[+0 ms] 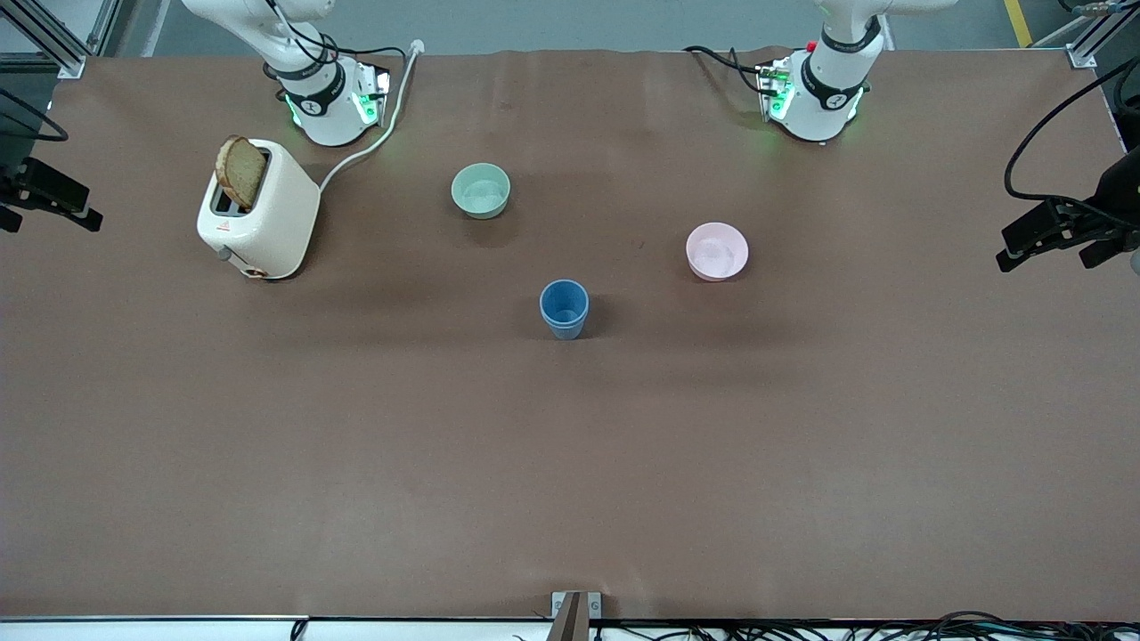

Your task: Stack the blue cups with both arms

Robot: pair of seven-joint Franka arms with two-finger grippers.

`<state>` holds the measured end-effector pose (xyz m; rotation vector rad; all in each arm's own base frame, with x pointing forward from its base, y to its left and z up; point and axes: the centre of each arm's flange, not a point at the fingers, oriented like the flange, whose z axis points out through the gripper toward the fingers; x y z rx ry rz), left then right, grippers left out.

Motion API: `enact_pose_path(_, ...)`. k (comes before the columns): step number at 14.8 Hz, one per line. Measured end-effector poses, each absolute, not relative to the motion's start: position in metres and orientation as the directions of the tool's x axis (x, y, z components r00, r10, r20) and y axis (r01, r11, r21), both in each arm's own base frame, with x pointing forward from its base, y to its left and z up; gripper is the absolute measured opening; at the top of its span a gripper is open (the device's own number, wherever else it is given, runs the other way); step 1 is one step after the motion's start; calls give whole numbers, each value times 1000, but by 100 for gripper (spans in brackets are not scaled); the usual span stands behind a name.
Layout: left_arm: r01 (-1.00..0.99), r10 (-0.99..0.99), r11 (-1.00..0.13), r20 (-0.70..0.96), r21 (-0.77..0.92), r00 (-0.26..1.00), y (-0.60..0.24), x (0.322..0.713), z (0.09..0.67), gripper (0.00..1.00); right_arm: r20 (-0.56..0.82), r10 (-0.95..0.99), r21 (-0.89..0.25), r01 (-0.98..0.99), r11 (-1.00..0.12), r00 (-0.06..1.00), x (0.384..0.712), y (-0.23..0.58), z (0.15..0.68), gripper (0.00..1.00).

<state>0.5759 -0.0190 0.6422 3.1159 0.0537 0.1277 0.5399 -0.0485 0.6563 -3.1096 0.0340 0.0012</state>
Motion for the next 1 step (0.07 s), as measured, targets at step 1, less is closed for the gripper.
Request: enact_pose_path(1,33,35,-999,81,24,996,-19,576,642,100,1,-23,-32,-23,-999,1000,540,-49,657,100)
